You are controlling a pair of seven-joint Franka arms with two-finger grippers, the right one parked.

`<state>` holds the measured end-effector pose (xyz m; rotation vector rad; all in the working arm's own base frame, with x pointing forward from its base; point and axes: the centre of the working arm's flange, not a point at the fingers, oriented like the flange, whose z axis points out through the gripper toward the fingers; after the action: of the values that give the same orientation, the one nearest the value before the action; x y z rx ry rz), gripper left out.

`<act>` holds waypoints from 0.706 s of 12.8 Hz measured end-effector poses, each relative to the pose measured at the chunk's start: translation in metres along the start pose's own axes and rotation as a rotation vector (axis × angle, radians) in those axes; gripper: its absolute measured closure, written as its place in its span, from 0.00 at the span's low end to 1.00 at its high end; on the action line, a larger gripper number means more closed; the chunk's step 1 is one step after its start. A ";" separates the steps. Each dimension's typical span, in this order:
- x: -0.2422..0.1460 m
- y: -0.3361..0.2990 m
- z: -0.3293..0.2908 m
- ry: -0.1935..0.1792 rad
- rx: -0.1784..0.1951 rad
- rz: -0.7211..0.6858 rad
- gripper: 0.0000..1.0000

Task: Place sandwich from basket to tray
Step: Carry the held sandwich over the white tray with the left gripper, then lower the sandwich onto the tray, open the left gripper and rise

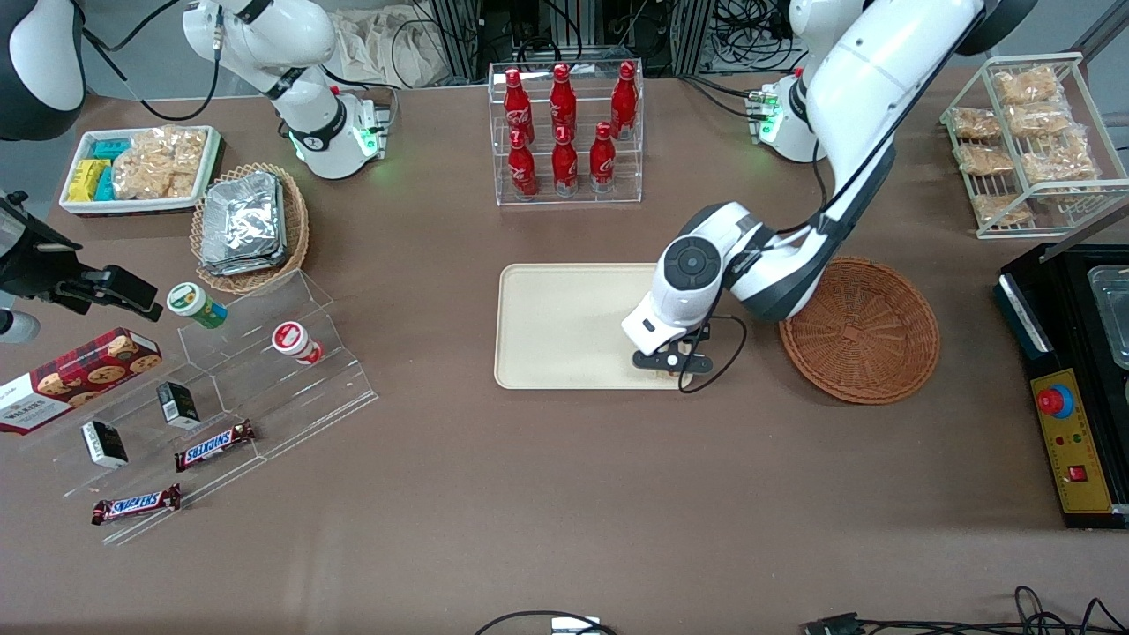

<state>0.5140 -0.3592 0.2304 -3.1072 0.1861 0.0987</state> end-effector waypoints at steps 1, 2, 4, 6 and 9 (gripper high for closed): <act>-0.001 0.003 0.009 -0.008 -0.001 -0.013 0.85; -0.003 0.007 0.014 -0.015 -0.001 -0.025 0.85; -0.006 0.013 0.016 -0.018 -0.002 -0.052 0.81; -0.006 0.013 0.016 -0.018 -0.002 -0.077 0.74; -0.001 0.013 0.010 -0.005 -0.009 -0.123 0.42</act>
<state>0.5110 -0.3722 0.2205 -3.1171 -0.0050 0.1047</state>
